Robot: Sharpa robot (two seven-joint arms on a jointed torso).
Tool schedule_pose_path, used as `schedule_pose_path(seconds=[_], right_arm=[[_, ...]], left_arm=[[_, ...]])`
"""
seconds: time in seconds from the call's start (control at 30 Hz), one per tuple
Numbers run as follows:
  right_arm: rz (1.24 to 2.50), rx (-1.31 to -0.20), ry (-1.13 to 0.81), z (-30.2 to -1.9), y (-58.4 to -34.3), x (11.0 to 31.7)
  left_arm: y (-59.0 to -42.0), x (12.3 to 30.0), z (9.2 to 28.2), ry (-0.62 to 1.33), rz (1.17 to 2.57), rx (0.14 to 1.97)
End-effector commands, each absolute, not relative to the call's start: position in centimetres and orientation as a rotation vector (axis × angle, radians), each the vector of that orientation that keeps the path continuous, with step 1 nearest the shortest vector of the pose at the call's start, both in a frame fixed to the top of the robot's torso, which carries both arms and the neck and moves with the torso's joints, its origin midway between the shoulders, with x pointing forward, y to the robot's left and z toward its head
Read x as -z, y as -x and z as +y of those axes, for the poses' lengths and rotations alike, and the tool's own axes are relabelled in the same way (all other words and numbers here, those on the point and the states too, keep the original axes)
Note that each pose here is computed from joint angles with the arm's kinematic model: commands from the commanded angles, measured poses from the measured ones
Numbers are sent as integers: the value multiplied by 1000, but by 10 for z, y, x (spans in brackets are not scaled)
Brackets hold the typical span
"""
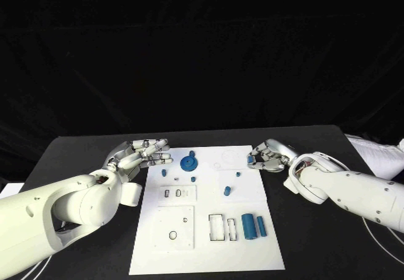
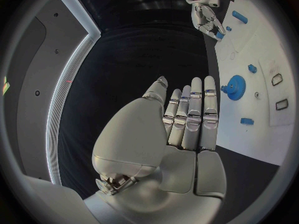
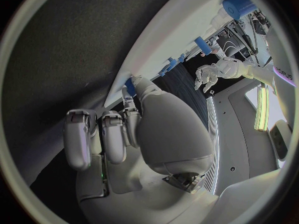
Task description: Assemble the parts on the task board
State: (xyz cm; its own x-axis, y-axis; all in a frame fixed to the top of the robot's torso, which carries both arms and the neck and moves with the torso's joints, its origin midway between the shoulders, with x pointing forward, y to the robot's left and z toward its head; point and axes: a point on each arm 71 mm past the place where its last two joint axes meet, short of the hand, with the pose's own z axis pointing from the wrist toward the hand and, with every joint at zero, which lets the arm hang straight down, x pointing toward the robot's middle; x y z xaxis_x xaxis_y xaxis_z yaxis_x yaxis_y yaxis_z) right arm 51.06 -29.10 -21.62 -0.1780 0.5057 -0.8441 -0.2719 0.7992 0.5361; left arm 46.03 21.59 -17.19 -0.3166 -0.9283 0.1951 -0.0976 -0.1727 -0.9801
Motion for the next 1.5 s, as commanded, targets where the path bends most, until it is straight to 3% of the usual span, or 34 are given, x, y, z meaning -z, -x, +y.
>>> schedule_pose_path(seconds=[0.03,0.4,0.63,0.93,1.5], right_arm=[[1629,-699,-175,-288,-510,219],[1570,-709,-193,-286,-510,214],[1535,-738,-182,-271,-507,199],[1576,-799,-108,-218,-499,182],[1697,-797,148,-118,-475,212]], left_arm=[[-460,170,214,1214,1414,1588],[-460,171,216,1216,1414,1583],[-462,172,219,1220,1411,1573],[-467,174,221,1231,1407,1562],[-471,176,223,1243,1397,1555]])
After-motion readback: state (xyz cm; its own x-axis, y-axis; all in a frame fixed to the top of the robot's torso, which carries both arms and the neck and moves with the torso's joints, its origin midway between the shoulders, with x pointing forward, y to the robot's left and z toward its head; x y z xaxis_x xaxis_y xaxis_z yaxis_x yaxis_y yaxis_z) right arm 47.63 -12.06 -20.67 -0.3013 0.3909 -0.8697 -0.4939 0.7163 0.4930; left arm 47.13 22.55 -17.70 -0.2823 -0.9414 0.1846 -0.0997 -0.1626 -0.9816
